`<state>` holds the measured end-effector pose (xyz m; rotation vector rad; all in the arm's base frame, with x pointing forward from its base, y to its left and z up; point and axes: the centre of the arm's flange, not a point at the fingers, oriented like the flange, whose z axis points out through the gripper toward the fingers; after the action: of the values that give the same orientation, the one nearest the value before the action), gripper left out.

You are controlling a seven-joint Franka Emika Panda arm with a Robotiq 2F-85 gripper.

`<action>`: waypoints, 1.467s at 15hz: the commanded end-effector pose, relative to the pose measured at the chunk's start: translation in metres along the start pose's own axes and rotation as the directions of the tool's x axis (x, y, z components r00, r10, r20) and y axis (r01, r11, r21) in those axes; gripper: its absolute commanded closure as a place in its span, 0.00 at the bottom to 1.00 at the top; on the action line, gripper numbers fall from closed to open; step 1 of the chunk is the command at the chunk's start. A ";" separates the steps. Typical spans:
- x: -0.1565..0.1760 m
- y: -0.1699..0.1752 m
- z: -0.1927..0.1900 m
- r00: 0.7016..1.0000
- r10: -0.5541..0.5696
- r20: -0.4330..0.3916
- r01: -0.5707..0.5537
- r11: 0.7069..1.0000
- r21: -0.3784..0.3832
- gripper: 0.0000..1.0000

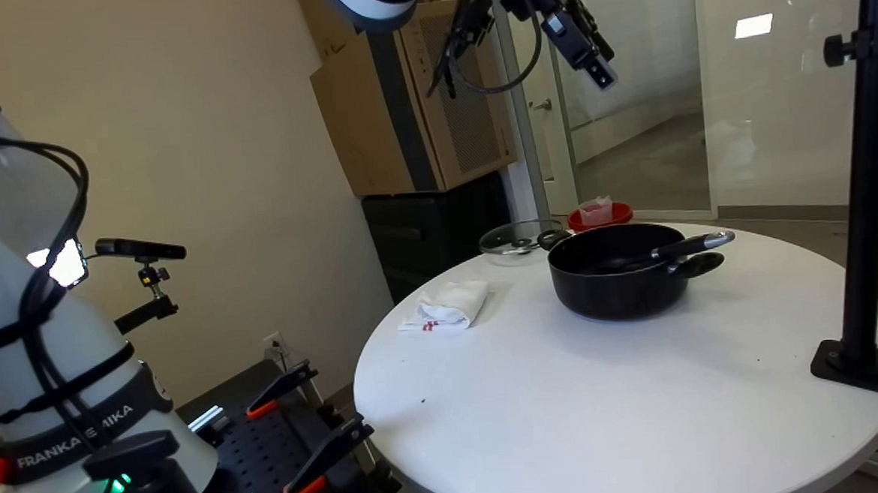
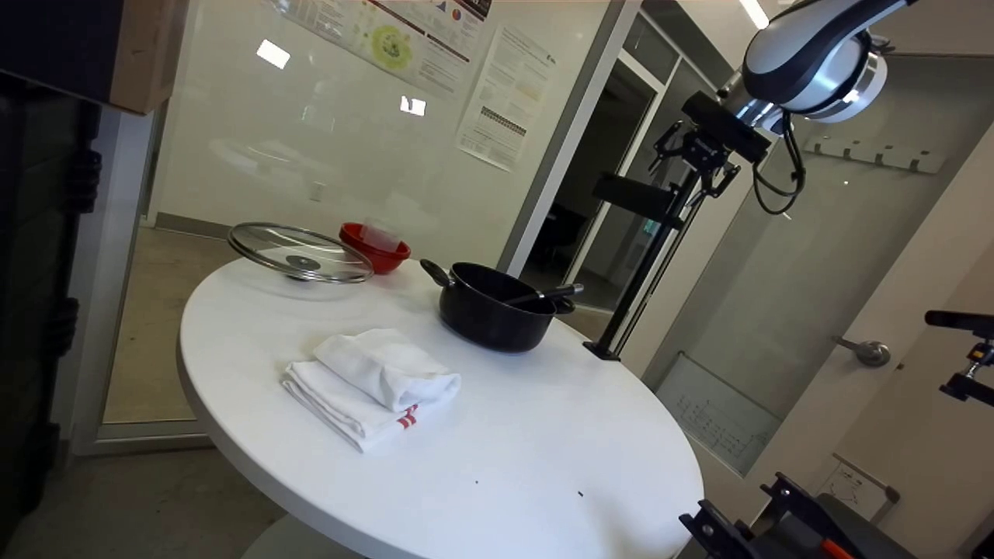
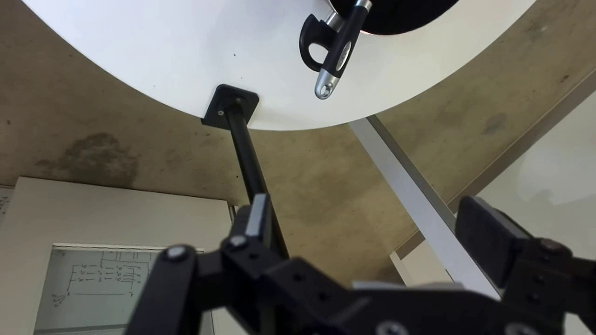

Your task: Remove the spoon from the pot.

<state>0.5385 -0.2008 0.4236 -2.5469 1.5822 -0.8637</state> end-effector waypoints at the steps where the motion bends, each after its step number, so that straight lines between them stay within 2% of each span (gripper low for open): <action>1: 0.011 -0.023 0.041 0.989 0.114 -0.096 -0.117 0.993 -0.028 0.00; 5: 0.053 -0.050 0.095 0.943 0.265 -0.199 -0.280 0.959 -0.050 0.00; 8: 0.067 -0.070 0.133 0.919 0.307 -0.249 -0.339 0.936 -0.098 0.00; 10: 0.057 -0.091 0.163 0.910 0.325 -0.259 -0.370 0.917 -0.150 0.00; 14: 0.026 -0.126 0.229 0.911 0.316 -0.263 -0.386 0.879 -0.280 0.00; 18: 0.013 -0.122 0.278 0.909 0.328 -0.256 -0.408 0.824 -0.392 0.00; 22: 0.014 -0.100 0.307 0.908 0.331 -0.256 -0.416 0.779 -0.468 0.00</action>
<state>0.7342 -0.2231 0.2124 -2.3104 2.5196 -0.7185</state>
